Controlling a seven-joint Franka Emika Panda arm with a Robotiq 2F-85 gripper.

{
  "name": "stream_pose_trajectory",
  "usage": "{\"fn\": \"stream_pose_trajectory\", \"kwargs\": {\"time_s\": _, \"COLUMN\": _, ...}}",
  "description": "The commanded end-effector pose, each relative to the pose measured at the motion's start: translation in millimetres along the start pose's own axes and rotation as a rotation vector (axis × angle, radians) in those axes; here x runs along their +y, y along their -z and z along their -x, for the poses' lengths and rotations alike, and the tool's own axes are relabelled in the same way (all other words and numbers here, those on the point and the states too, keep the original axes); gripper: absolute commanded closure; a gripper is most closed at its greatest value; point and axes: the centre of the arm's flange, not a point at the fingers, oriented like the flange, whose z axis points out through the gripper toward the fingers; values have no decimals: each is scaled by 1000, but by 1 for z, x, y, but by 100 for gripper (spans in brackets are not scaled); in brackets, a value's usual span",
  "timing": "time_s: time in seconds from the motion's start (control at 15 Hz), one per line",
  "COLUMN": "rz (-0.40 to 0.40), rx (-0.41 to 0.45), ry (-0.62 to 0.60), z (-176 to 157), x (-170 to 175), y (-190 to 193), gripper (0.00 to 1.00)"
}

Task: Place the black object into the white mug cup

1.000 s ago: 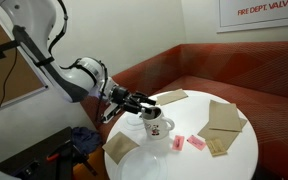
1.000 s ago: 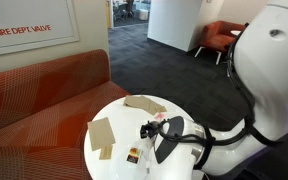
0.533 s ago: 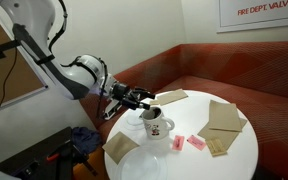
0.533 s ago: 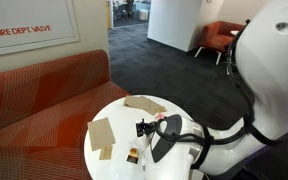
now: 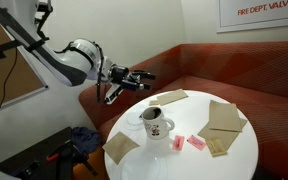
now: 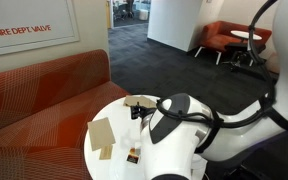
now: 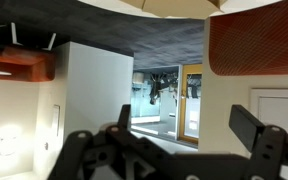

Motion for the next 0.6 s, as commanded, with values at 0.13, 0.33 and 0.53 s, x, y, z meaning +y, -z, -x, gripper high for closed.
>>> {"fn": "stream_pose_trajectory", "kwargs": {"time_s": 0.13, "rz": -15, "rx": -23, "ry": -101, "z": -44, "x": 36, "y": 3, "gripper": 0}}
{"fn": "stream_pose_trajectory", "kwargs": {"time_s": 0.33, "rz": -25, "rx": -69, "ry": -127, "z": -65, "x": 49, "y": -1, "gripper": 0}}
{"fn": "stream_pose_trajectory", "kwargs": {"time_s": 0.53, "rz": -56, "rx": -152, "ry": -151, "z": -77, "x": 65, "y": -4, "gripper": 0}}
